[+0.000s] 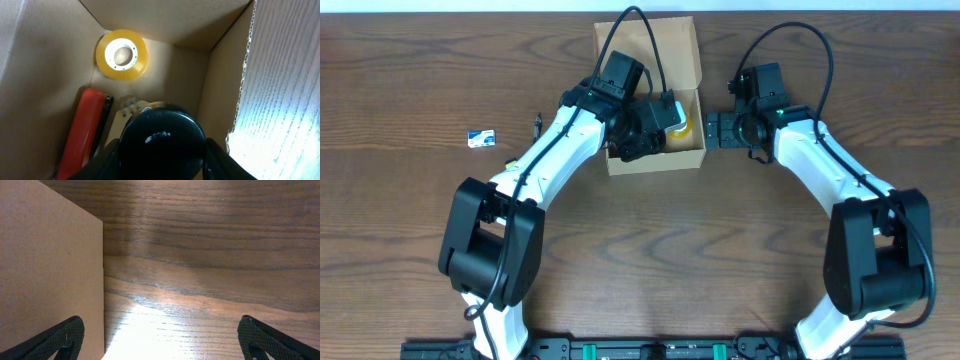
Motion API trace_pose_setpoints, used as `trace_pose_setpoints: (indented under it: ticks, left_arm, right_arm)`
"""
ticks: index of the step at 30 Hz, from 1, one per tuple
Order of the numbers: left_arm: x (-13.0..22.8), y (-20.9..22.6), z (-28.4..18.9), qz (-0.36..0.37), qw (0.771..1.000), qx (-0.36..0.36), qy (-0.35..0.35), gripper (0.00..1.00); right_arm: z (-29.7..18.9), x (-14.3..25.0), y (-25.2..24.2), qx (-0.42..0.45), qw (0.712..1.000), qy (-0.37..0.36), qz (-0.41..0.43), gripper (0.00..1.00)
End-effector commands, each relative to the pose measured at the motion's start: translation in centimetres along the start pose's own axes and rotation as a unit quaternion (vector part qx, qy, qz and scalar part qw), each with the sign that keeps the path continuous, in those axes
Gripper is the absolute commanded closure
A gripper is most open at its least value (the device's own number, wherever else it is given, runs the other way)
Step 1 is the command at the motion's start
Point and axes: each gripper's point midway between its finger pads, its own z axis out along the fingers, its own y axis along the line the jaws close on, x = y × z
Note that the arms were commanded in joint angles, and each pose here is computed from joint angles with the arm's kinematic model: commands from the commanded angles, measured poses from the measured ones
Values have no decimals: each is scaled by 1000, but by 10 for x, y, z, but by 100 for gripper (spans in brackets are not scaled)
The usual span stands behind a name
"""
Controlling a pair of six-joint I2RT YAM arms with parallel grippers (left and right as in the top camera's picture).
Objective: Pack container
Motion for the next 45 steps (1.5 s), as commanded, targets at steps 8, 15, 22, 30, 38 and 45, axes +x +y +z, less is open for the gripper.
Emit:
trace_pose_setpoints:
  ticks: [8, 15, 22, 30, 38, 45]
  left_arm:
    - [-6, 3, 1, 9, 1000, 1, -12, 90]
    - [-7, 5, 1, 11, 1000, -2, -14, 93]
    - [2, -3, 1, 18, 1000, 15, 4, 93]
    - [8, 3, 1, 18, 1000, -4, 22, 61]
    - [12, 0, 1, 19, 999, 3, 29, 75]
    - [16, -5, 1, 31, 999, 13, 38, 82]
  right_arm:
    - [0, 0, -2, -1, 1000, 0, 7, 1]
    - [0, 0, -2, -1, 1000, 0, 7, 1]
    - [0, 0, -2, 0, 1000, 0, 8, 1]
    - [0, 0, -2, -1, 1000, 0, 7, 1]
    - [0, 0, -2, -1, 1000, 0, 7, 1]
    - [0, 0, -2, -1, 1000, 0, 7, 1]
